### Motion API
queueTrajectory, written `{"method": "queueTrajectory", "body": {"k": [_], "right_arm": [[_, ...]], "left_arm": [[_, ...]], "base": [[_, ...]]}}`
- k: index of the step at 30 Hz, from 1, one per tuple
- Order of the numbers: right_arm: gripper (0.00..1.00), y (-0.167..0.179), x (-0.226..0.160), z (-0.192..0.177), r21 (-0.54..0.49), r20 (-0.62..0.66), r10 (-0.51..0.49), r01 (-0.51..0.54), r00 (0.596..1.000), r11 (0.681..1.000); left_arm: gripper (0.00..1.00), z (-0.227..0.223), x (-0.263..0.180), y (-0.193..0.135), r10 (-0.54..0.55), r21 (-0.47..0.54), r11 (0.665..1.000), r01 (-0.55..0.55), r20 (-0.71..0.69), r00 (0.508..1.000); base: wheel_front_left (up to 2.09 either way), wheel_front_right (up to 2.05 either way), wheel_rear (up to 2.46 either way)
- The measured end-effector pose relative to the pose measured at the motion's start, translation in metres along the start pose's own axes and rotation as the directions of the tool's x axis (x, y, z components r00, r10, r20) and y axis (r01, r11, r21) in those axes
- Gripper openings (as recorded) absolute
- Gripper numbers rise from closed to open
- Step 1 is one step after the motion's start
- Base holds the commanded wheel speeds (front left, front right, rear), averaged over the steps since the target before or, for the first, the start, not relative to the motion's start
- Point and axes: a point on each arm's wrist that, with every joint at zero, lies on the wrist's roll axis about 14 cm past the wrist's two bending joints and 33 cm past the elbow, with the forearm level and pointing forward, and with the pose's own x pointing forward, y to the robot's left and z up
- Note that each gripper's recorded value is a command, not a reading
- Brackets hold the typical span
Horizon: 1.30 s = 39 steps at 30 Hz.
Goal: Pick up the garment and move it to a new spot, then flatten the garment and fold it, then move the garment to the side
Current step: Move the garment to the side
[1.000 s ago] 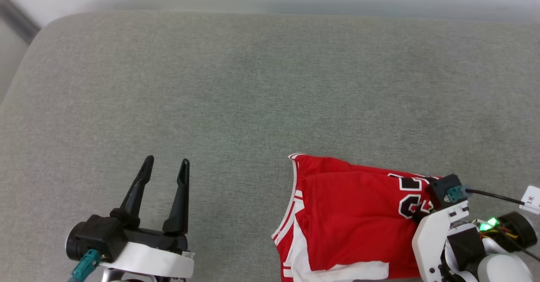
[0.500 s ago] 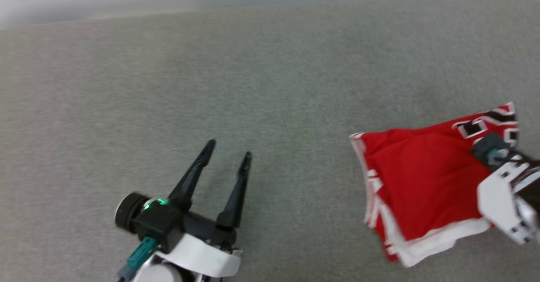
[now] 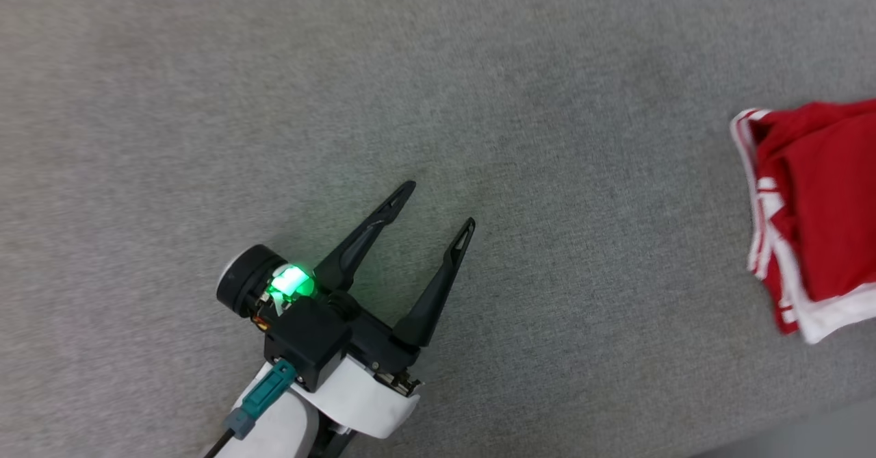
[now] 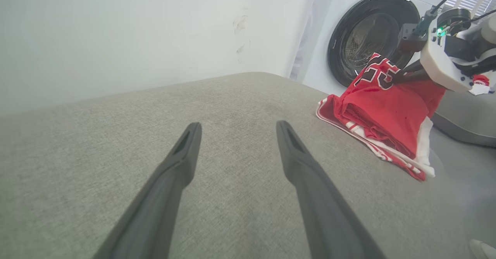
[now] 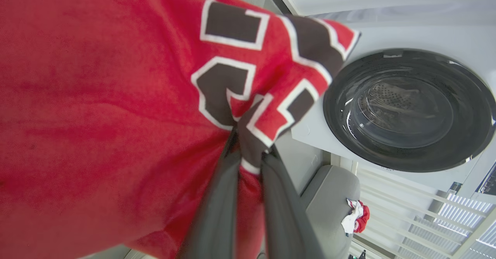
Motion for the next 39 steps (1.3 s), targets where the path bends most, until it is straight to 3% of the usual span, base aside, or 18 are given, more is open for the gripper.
{"method": "queueTrajectory", "body": {"k": [10, 22, 24, 32, 35, 39], "right_arm": [[0.00, -0.021, 0.041, -0.039, 0.133, -0.069, -0.075, 0.083, 0.995, 0.988], [0.00, -0.040, 0.061, -0.053, 0.260, -0.086, -0.173, 0.189, 0.981, 0.947], [1.00, -0.039, 0.061, -0.055, 0.283, -0.087, -0.175, 0.193, 0.981, 0.939], [1.00, -0.063, 0.042, -0.012, 0.365, 0.092, -0.259, 0.209, 0.962, 0.907], [1.00, -0.078, 0.021, 0.023, 0.462, 0.230, -0.323, 0.189, 0.918, 0.867], [1.00, -0.088, -0.017, 0.066, 0.578, 0.399, -0.395, 0.107, 0.828, 0.809]], "left_arm": [[1.00, -0.042, 0.011, 0.011, -0.041, -0.065, 0.997, 0.039, -0.040, 0.998], [1.00, -0.045, 0.008, 0.027, -0.010, -0.052, 0.999, 0.008, -0.038, 0.999], [1.00, -0.042, 0.008, 0.029, -0.004, -0.045, 0.999, 0.003, -0.036, 0.999], [1.00, -0.008, 0.005, 0.039, 0.075, -0.007, 0.997, -0.075, 0.020, 0.997], [1.00, 0.018, -0.003, 0.057, 0.172, -0.001, 0.985, -0.172, 0.072, 0.983], [1.00, 0.051, -0.024, 0.075, 0.286, 0.037, 0.956, -0.292, 0.127, 0.950]], "base": [[0.00, 0.00, 0.00], [0.00, 0.00, 0.00], [0.00, 0.00, 0.00], [0.00, 0.00, 0.00], [0.00, 0.00, 0.00], [0.00, 0.00, 0.00]]}}
